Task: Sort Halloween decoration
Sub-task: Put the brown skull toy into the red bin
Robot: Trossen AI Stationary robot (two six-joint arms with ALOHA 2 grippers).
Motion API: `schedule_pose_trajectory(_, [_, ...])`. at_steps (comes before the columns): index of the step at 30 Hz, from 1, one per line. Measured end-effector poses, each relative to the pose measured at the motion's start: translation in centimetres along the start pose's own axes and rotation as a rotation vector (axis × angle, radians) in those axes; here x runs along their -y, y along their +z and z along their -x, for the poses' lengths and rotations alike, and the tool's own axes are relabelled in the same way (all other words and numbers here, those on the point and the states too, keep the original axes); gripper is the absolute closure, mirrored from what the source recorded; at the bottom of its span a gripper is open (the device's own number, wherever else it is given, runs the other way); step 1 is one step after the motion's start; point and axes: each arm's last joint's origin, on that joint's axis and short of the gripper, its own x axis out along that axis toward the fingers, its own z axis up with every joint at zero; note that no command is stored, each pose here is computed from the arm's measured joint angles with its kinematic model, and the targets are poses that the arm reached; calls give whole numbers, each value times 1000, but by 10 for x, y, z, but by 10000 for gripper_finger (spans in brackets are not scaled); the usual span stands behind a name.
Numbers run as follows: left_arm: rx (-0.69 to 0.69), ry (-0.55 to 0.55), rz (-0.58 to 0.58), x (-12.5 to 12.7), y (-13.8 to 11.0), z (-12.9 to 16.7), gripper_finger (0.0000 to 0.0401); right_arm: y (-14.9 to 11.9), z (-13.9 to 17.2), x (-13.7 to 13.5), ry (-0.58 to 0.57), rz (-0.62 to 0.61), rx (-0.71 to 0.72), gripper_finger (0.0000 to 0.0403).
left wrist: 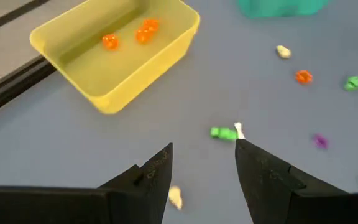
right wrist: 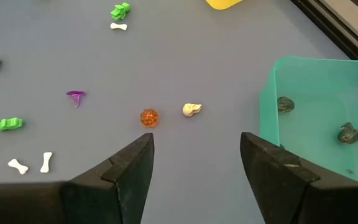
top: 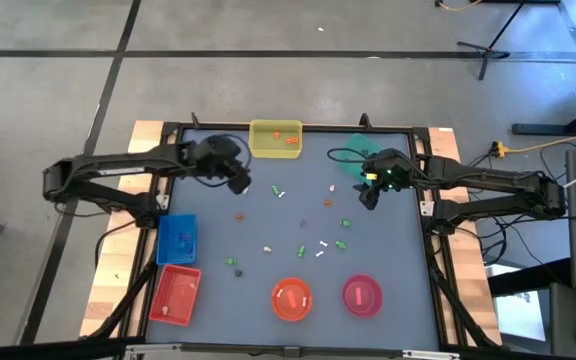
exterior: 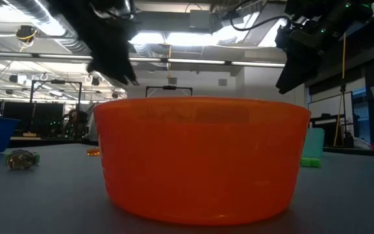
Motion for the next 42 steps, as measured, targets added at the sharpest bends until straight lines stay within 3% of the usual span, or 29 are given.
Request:
schedule_pose_trajectory(9, [-256, 76, -13, -8, -19, -72, 242, 0, 0, 0, 0, -2, 0, 164])
schedule_pose_trajectory(16, [-446, 108, -30, -10, -43, -104, 242, 0, 0, 0, 0, -3, 0, 164])
schedule_pose_trajectory(27, [-489, 127, -43, -10, -52, -115, 244, 0, 0, 0, 0, -3, 0, 164])
schedule_pose_trajectory(42, [-476, 120, -46, -9, -51, -117, 283, 0, 0, 0, 0, -3, 0, 164])
